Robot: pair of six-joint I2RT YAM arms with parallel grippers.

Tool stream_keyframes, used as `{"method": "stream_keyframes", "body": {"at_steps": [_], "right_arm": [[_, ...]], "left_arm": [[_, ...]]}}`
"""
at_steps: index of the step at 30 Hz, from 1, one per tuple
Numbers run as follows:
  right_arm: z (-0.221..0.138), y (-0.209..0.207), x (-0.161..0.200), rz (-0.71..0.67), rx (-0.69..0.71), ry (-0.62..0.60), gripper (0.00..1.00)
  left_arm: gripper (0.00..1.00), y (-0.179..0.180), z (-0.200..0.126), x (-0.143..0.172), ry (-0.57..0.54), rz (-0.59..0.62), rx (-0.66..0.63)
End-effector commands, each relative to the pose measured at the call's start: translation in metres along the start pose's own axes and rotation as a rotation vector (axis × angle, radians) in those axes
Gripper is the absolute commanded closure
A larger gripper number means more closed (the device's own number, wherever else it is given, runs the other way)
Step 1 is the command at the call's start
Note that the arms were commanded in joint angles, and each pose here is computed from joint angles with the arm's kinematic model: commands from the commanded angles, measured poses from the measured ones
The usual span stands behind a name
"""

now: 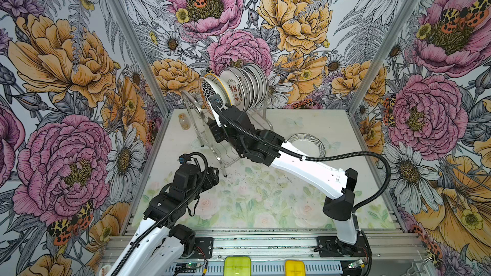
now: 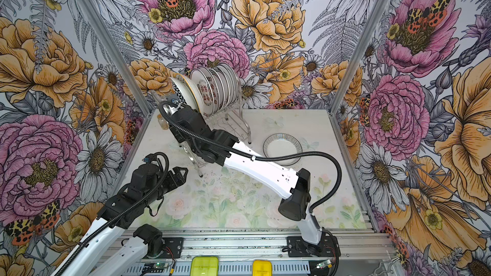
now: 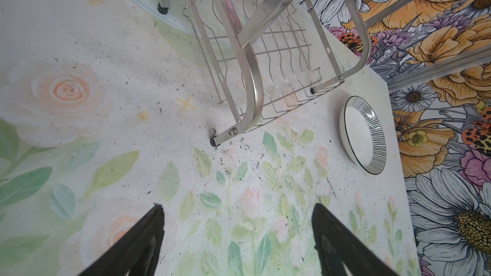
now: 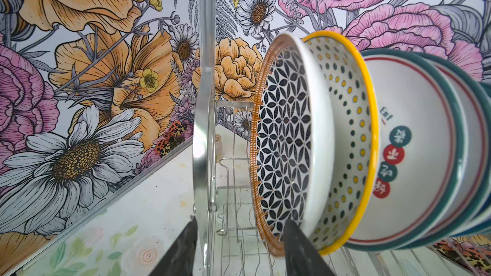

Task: Unload the plates from the dish rack
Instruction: Pick up the plate from the dish rack.

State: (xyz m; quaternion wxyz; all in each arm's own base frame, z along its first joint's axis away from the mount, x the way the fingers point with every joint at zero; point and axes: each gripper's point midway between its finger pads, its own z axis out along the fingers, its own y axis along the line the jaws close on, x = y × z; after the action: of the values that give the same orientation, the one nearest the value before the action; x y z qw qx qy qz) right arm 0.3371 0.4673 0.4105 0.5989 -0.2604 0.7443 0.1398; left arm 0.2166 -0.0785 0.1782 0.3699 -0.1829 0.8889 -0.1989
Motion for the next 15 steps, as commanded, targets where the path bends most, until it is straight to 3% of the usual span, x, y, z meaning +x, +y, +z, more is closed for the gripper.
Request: {"method": "stream_keyframes", "body": {"at_steps": [1, 15], "right_arm": [[0.003, -0.013, -0.009, 0.005, 0.055, -0.022, 0.48], [0.028, -0.030, 0.006, 0.034, 0.082, 0.008, 0.52]], "left_arm": [[0.13, 0.000, -0.001, 0.004, 0.018, 0.019, 0.016], [0.13, -0.001, -0.002, 0.000, 0.019, 0.013, 0.021]]}}
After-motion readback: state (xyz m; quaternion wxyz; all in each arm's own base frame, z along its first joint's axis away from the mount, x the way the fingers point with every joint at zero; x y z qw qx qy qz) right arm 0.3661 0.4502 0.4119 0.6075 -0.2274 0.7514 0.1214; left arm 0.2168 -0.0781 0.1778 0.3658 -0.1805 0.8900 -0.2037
